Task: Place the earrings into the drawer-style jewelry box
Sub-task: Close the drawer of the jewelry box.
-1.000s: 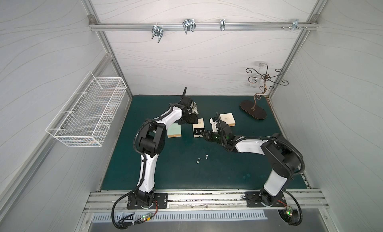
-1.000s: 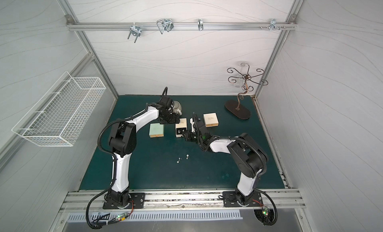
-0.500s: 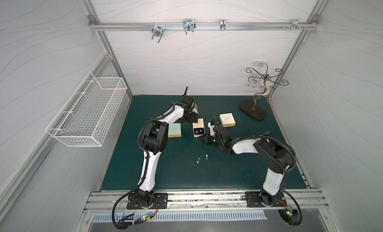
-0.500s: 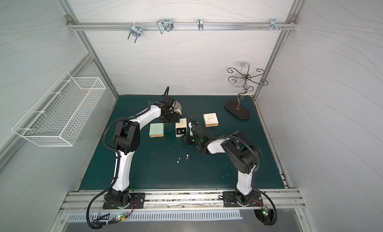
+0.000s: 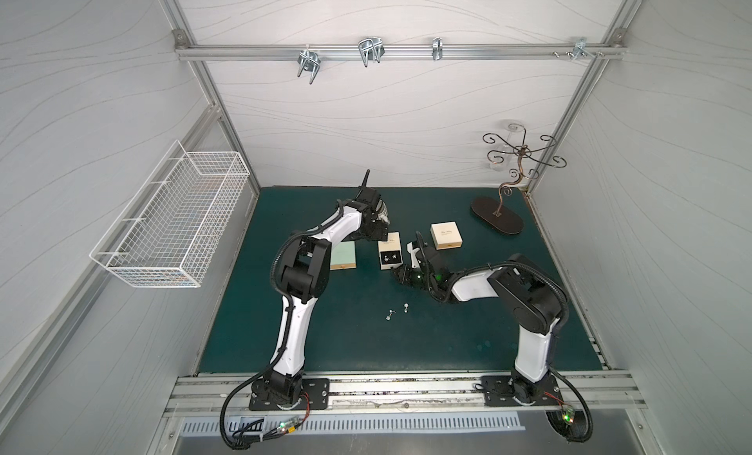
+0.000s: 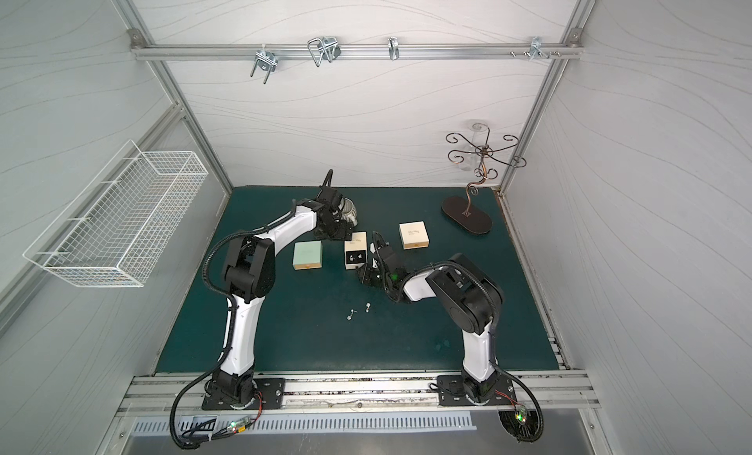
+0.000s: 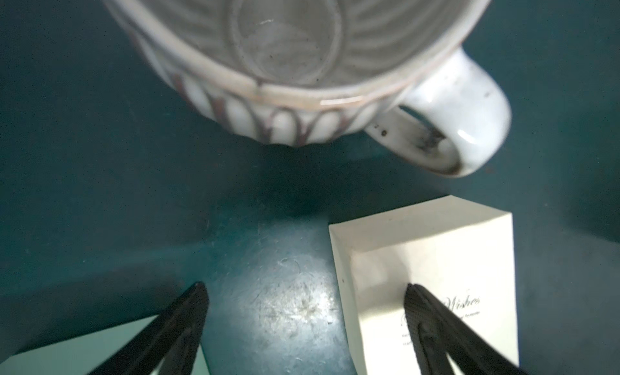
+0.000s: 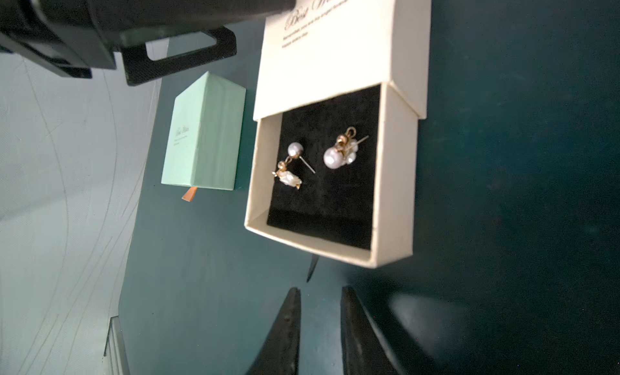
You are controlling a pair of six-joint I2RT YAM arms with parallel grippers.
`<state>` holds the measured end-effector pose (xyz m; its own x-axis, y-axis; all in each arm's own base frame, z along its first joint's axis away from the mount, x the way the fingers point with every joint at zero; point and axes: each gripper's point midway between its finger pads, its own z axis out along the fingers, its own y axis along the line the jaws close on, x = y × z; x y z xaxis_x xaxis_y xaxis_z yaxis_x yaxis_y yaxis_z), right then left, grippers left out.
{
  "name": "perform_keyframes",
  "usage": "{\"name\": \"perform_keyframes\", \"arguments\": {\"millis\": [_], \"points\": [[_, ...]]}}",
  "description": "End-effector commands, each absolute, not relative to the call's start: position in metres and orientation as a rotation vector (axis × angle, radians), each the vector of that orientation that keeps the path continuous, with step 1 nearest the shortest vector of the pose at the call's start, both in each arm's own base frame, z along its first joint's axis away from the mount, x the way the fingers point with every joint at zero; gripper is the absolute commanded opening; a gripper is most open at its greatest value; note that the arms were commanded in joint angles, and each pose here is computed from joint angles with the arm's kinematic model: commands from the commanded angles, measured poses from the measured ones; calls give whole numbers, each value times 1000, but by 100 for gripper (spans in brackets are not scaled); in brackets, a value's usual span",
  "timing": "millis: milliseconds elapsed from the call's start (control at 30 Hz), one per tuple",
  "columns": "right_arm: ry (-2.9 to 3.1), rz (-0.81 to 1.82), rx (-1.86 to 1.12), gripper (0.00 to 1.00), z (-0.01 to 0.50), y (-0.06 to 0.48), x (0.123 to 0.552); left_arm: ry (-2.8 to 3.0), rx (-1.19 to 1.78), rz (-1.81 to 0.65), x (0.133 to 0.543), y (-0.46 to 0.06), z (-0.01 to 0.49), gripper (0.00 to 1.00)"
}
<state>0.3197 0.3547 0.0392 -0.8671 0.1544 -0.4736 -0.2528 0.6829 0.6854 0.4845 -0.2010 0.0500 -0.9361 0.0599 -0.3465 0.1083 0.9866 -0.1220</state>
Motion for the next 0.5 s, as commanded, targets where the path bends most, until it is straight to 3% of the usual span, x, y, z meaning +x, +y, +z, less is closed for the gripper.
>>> {"name": "perform_keyframes", "arguments": {"millis": [0,467], "points": [[2354,1104,-67,24,48,364,329,2790,153,-152,488,-200,44,94],[2353,1078,-48,24,45,364,344,2808,190,-147,484,-203,37,94]]}}
